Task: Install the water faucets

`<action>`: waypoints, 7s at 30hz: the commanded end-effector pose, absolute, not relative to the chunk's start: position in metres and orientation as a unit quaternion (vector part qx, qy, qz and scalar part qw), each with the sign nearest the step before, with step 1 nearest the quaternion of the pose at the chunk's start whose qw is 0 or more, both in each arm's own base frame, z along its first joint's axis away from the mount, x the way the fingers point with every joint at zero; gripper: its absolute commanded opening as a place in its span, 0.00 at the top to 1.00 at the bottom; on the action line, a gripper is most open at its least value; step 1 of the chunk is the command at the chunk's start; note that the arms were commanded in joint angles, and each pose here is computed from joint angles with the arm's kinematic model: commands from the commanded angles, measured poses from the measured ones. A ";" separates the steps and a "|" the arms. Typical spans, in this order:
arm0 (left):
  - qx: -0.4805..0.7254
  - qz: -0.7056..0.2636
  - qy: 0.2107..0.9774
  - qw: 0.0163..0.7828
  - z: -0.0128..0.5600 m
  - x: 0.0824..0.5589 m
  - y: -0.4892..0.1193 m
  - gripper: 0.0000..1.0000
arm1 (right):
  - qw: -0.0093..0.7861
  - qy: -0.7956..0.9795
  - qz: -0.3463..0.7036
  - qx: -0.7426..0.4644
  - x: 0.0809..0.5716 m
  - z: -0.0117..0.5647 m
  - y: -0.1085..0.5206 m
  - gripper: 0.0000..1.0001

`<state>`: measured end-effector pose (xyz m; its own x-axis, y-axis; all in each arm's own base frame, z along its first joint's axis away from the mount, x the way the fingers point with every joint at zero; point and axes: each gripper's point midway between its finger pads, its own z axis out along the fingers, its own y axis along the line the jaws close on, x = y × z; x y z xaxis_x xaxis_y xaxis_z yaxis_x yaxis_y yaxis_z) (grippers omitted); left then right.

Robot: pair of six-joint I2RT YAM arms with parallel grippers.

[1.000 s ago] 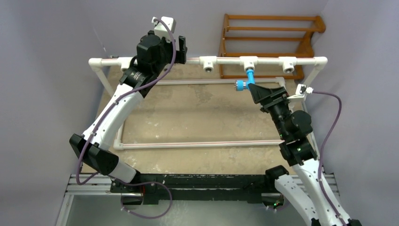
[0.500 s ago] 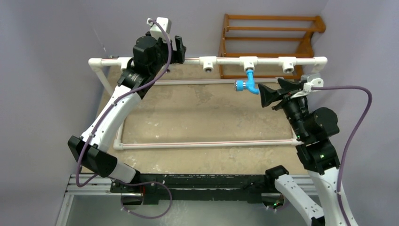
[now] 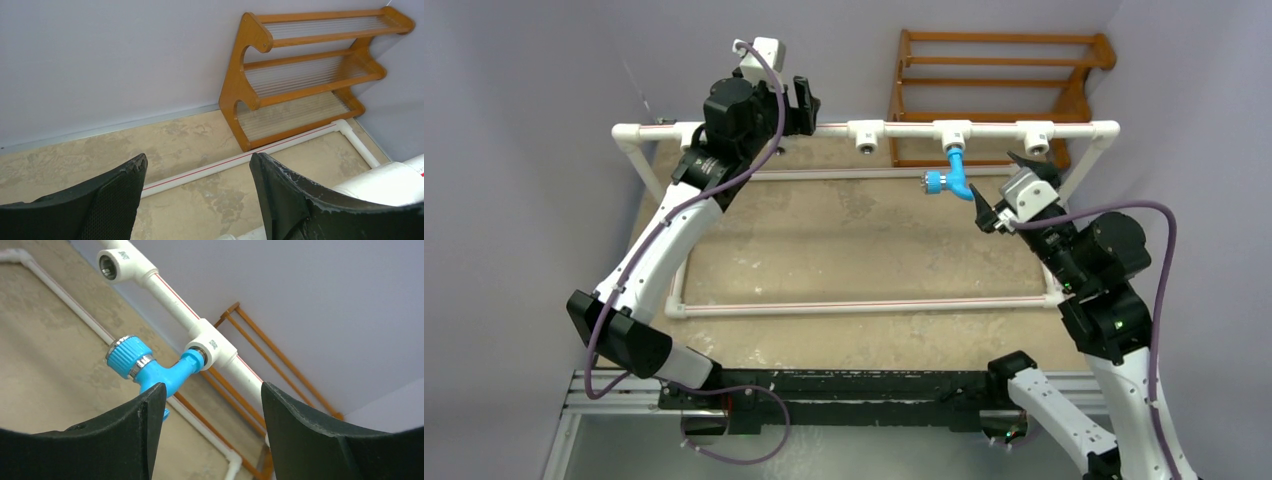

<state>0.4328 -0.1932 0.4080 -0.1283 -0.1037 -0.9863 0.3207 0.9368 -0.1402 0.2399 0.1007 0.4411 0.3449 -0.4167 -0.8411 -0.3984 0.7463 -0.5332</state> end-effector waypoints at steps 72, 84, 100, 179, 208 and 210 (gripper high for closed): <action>0.079 -0.185 0.810 0.550 0.313 0.422 -0.179 0.25 | 0.668 0.581 -0.265 -0.383 0.282 0.384 0.137 1.00; 0.079 -0.193 0.812 0.545 0.312 0.420 -0.178 0.25 | 0.706 0.697 0.121 0.019 0.269 0.351 0.159 1.00; 0.083 -0.200 0.801 0.558 0.327 0.412 -0.176 0.25 | 0.527 0.600 0.494 0.345 0.259 0.351 0.199 1.00; 0.051 -0.223 0.805 0.547 0.320 0.424 -0.152 0.26 | 0.687 0.514 -0.128 -0.497 0.258 0.437 0.138 0.24; 0.046 -0.230 0.805 0.545 0.320 0.425 -0.146 0.26 | 0.616 0.559 -0.222 -0.509 0.258 0.388 0.160 0.22; 0.046 -0.229 0.805 0.545 0.319 0.426 -0.146 0.26 | 0.629 0.558 -0.225 -0.493 0.262 0.392 0.163 0.24</action>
<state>0.4283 -0.1514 0.4115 -0.1123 -0.2026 -0.9728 0.4237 0.8758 -0.2312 0.2515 0.1645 0.3717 0.2941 -0.8447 -0.4472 -0.3754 0.3282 -0.8668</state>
